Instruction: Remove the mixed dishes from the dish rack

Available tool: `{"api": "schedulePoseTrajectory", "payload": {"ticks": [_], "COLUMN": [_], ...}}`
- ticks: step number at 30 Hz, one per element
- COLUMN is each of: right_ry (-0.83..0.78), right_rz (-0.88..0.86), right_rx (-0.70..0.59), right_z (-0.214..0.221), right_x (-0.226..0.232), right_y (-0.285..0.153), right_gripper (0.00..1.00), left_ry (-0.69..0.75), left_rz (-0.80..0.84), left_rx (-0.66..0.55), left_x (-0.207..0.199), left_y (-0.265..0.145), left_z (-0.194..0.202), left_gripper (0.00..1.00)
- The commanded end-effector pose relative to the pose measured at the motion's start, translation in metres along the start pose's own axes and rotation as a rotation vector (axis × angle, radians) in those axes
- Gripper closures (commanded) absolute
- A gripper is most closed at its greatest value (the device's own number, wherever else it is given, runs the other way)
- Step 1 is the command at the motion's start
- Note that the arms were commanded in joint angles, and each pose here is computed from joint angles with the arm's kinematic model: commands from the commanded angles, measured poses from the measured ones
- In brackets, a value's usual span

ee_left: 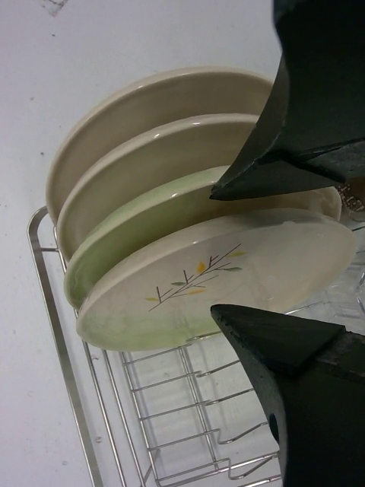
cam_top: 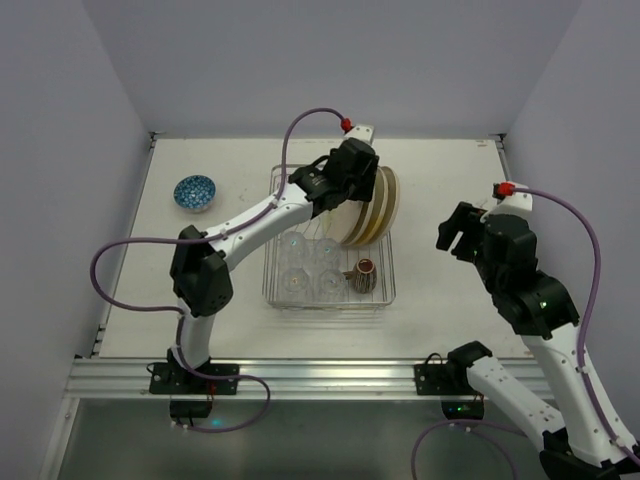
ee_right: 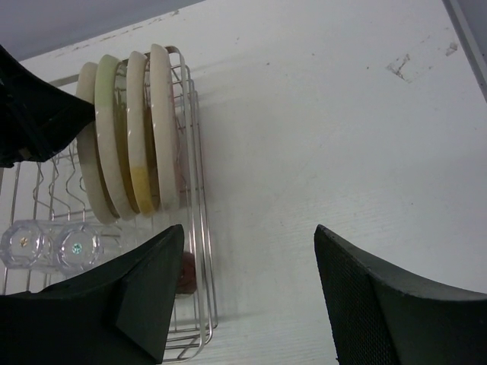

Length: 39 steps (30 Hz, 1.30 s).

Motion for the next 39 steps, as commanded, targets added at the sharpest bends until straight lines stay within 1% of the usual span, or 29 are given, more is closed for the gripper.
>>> {"api": "schedulePoseTrajectory", "payload": {"ticks": [1,5,7,11,13,15,17,26,30,36,39], "right_ry": [-0.013,-0.013,-0.013,-0.01,-0.011,-0.011,-0.011,-0.009,-0.005,-0.004,-0.005], "right_rz": [-0.025,-0.028,-0.035,-0.044,-0.049,-0.053,-0.058,-0.077,-0.085,-0.085,-0.087], "right_rx": [-0.009,-0.012,-0.012,-0.02,-0.02,-0.019,-0.014,-0.007,-0.01,-0.011,-0.011], "right_z": [-0.003,-0.003,-0.003,-0.005,-0.005,-0.005,-0.004,-0.003,-0.003,-0.003,-0.002], "right_x": [0.002,0.002,0.002,0.003,0.004,0.005,0.006,0.01,0.011,0.01,0.01], "right_y": [-0.003,-0.005,-0.006,-0.008,-0.008,-0.008,-0.006,-0.005,-0.006,-0.007,-0.007], "right_gripper": [0.28,0.28,0.28,0.28,0.28,0.28,0.28,0.28,0.28,0.28,0.28], "left_ry": [0.016,0.026,0.041,0.06,0.067,0.075,0.077,0.076,0.084,0.09,0.086], "left_rz": [-0.051,-0.077,-0.123,-0.191,-0.22,-0.236,-0.243,-0.222,-0.235,-0.258,-0.266], "left_rx": [-0.026,-0.02,-0.011,-0.016,-0.019,-0.021,-0.02,-0.01,0.008,0.034,0.032], "left_x": [-0.004,-0.005,0.0,0.008,0.013,0.015,0.016,0.012,0.014,0.02,0.024], "left_y": [-0.001,0.003,0.006,0.007,0.007,0.007,0.007,0.011,0.017,0.023,0.021], "left_z": [-0.007,-0.007,-0.002,-0.002,-0.002,-0.002,-0.002,0.0,0.008,0.021,0.02], "left_gripper": [0.39,0.4,0.42,0.47,0.48,0.52,0.54,0.55,0.55,0.6,0.64]}}
Point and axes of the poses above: each gripper's point midway between its finger pads, its own y axis out along the fingers, its own x axis along the line the jaws close on, z = x × y, the point moved 2 cm from there along -y, back along the fingers
